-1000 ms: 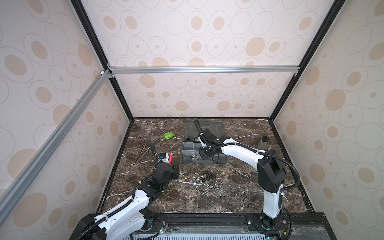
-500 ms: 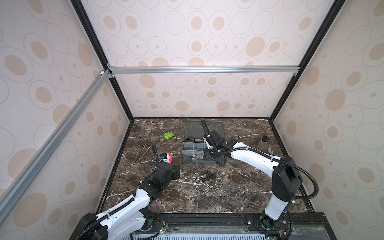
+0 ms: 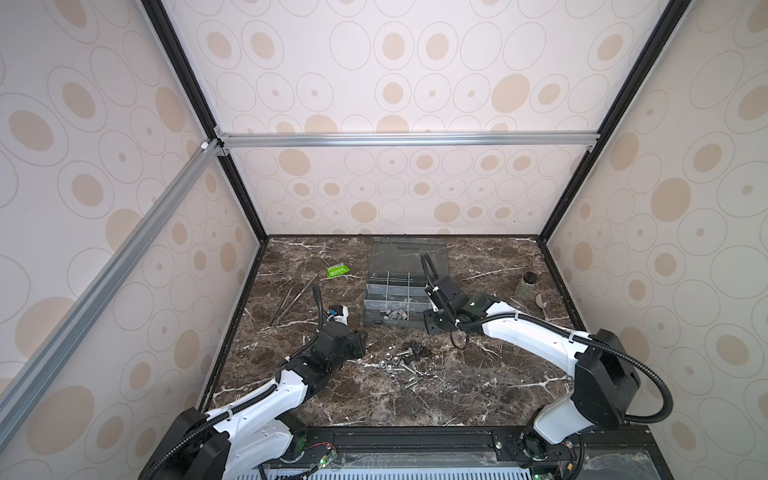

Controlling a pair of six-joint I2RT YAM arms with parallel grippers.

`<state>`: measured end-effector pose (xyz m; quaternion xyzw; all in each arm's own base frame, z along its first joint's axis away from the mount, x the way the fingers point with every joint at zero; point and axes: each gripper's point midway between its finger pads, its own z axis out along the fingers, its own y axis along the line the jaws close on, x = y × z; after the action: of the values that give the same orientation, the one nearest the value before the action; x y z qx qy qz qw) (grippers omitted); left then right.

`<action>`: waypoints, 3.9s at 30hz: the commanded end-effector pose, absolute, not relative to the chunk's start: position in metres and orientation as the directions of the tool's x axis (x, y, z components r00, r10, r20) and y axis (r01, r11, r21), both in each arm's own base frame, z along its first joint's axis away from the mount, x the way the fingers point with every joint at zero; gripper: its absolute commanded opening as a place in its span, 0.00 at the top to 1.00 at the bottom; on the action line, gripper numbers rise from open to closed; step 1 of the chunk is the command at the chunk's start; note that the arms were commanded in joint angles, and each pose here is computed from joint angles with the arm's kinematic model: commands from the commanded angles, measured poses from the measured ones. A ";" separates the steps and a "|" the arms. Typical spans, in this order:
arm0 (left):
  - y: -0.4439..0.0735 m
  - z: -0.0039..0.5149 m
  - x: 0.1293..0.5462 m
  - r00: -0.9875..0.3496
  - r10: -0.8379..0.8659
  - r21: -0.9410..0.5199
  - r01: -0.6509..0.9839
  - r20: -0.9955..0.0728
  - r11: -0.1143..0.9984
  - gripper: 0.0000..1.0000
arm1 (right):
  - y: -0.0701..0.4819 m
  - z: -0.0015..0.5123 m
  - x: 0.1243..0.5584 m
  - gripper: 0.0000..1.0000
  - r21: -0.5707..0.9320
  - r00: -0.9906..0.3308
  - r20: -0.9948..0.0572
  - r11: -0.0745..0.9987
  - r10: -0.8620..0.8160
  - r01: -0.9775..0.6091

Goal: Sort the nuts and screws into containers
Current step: 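Draw the right gripper back from the box toward the pile, then move both grippers down over the pile of nuts and bolts, then grasp a silver hex nut from the pile with the left gripper and lift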

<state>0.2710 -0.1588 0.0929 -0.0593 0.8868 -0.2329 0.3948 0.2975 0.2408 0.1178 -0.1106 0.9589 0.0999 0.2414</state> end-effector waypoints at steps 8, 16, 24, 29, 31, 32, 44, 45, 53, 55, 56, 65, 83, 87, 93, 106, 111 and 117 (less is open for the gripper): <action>-0.181 0.115 0.272 -0.674 -0.197 -0.445 0.216 -0.712 0.869 0.60 | 0.217 0.113 0.287 0.65 0.140 -0.862 -0.500 0.974 -0.086 -0.178; -0.204 0.111 0.263 -0.702 -0.073 -0.400 0.315 -0.709 0.860 0.61 | 0.199 0.109 0.276 0.65 0.119 -0.862 -0.503 0.982 -0.064 -0.143; -0.227 0.094 0.250 -0.743 0.001 -0.400 0.361 -0.669 0.842 0.65 | 0.180 0.102 0.263 0.65 0.118 -0.863 -0.505 0.989 -0.018 -0.089; -0.233 0.090 0.250 -0.746 0.046 -0.367 0.379 -0.664 0.849 0.65 | 0.170 0.097 0.254 0.65 0.118 -0.864 -0.504 0.991 0.007 -0.061; -0.233 0.087 0.252 -0.751 0.055 -0.355 0.374 -0.658 0.857 0.65 | 0.167 0.095 0.252 0.65 0.117 -0.865 -0.502 0.992 0.013 -0.052; -0.233 0.086 0.253 -0.753 0.061 -0.346 0.370 -0.655 0.862 0.65 | 0.166 0.096 0.251 0.65 0.118 -0.863 -0.505 0.992 0.018 -0.049; -0.240 0.053 0.249 -0.801 0.197 -0.230 0.382 -0.565 0.895 0.61 | 0.162 0.093 0.247 0.65 0.118 -0.866 -0.499 0.992 0.026 -0.038; -0.240 0.051 0.249 -0.804 0.204 -0.224 0.383 -0.559 0.896 0.61 | 0.162 0.092 0.246 0.65 0.118 -0.868 -0.496 0.992 0.026 -0.038; -0.239 0.036 0.248 -0.820 0.236 -0.187 0.380 -0.522 0.906 0.60 | 0.158 0.086 0.242 0.65 0.118 -0.871 -0.489 0.993 0.036 -0.025; -0.238 0.034 0.248 -0.822 0.239 -0.179 0.377 -0.518 0.909 0.60 | 0.157 0.086 0.242 0.65 0.118 -0.869 -0.493 0.993 0.040 -0.022; -0.237 0.032 0.247 -0.824 0.239 -0.173 0.372 -0.514 0.912 0.60 | 0.156 0.087 0.242 0.65 0.119 -0.868 -0.495 0.993 0.042 -0.019; -0.218 0.022 0.245 -0.839 0.242 -0.101 0.330 -0.488 0.939 0.60 | 0.155 0.081 0.238 0.65 0.128 -0.873 -0.485 0.992 0.056 -0.008; -0.214 0.039 0.248 -0.817 0.230 -0.089 0.323 -0.529 0.942 0.59 | 0.153 0.079 0.236 0.65 0.138 -0.872 -0.486 0.990 0.066 -0.002; -0.228 0.055 0.250 -0.786 0.232 -0.138 0.371 -0.573 0.918 0.58 | 0.152 0.080 0.236 0.64 0.135 -0.869 -0.491 0.991 0.066 0.000; -0.231 0.053 0.253 -0.783 0.262 -0.115 0.389 -0.564 0.914 0.57 | 0.152 0.079 0.236 0.65 0.137 -0.870 -0.488 0.991 0.068 0.000; -0.235 0.031 0.248 -0.834 0.237 -0.140 0.347 -0.498 0.927 0.56 | 0.153 0.079 0.236 0.65 0.142 -0.870 -0.487 0.990 0.070 0.000; -0.238 0.027 0.247 -0.838 0.237 -0.147 0.348 -0.492 0.926 0.58 | 0.153 0.078 0.235 0.64 0.143 -0.872 -0.485 0.990 0.072 0.003; -0.239 0.024 0.248 -0.839 0.243 -0.132 0.346 -0.487 0.929 0.62 | 0.153 0.078 0.236 0.65 0.142 -0.871 -0.486 0.990 0.072 0.003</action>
<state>0.2443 -0.2305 0.0199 0.1564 0.9536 -0.1069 0.2342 0.2364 0.1589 0.0806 0.0076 0.9648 0.0736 0.2522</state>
